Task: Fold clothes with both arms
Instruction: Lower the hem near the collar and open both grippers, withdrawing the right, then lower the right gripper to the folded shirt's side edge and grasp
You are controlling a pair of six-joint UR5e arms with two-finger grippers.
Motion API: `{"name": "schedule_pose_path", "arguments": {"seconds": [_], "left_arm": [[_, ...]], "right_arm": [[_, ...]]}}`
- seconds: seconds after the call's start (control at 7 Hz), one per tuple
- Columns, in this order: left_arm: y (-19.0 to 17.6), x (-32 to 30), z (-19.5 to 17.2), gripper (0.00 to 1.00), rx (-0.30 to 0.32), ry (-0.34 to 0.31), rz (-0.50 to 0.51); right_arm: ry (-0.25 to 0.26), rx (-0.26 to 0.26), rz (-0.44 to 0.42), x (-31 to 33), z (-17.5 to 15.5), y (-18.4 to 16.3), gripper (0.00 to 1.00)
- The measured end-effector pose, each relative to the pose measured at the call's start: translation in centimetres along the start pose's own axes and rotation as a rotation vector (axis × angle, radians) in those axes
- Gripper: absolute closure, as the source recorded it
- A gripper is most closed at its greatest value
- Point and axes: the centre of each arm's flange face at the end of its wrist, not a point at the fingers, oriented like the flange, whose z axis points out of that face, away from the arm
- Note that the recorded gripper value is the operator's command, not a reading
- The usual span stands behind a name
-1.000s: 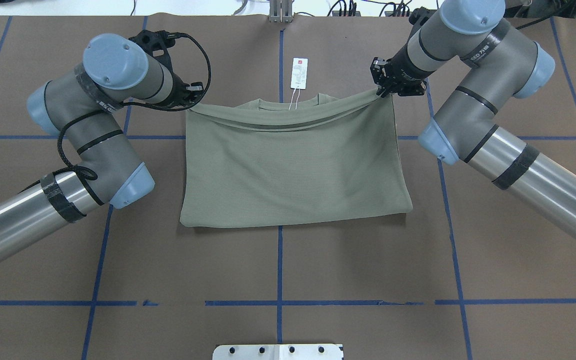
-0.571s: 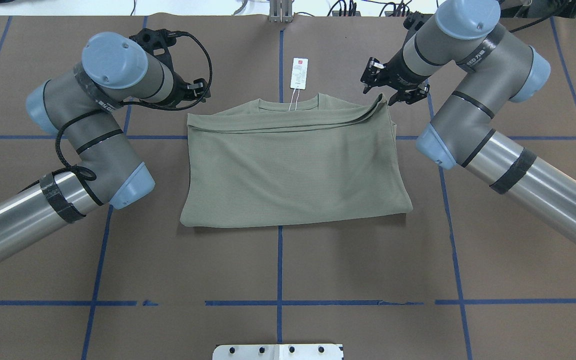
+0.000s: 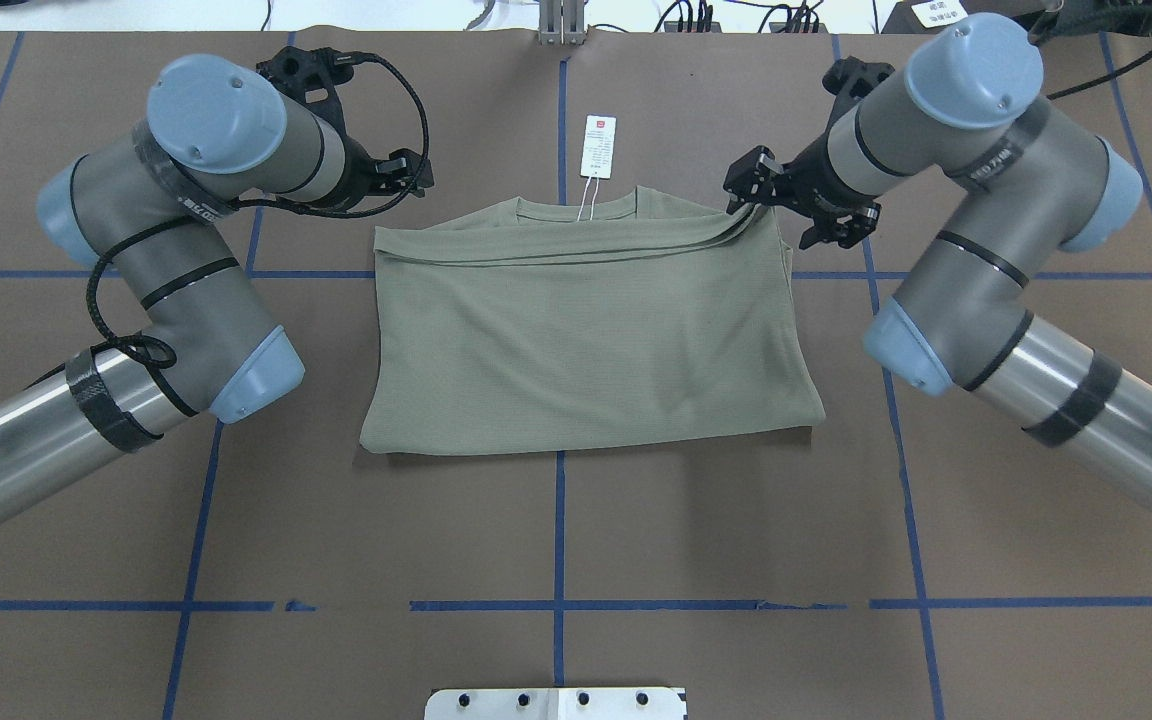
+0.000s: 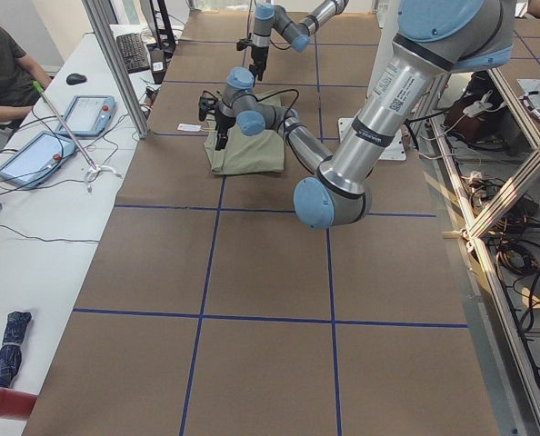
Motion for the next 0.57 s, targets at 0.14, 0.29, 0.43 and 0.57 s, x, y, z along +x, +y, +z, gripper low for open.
{"name": "schedule_pose_path", "arguments": {"seconds": [0.14, 0.29, 0.43, 0.57], "left_arm": [[0.2, 0.1, -0.5, 0.0, -0.002, 0.004, 0.001], [0.3, 0.2, -0.8, 0.0, -0.003, 0.008, 0.002], [0.4, 0.3, -0.9, 0.0, -0.003, 0.011, 0.003], [0.4, 0.3, -1.0, 0.0, -0.003, 0.013, 0.004]], "right_arm": [[0.036, -0.005, -0.01, 1.7, 1.5, 2.0, 0.01], [0.059, -0.01, -0.014, 2.9, 2.4, 2.9, 0.36], [0.069, -0.017, -0.016, 3.5, 2.8, 3.4, 0.98], [0.07, -0.023, -0.018, 3.6, 2.8, 3.7, 1.0]]}}
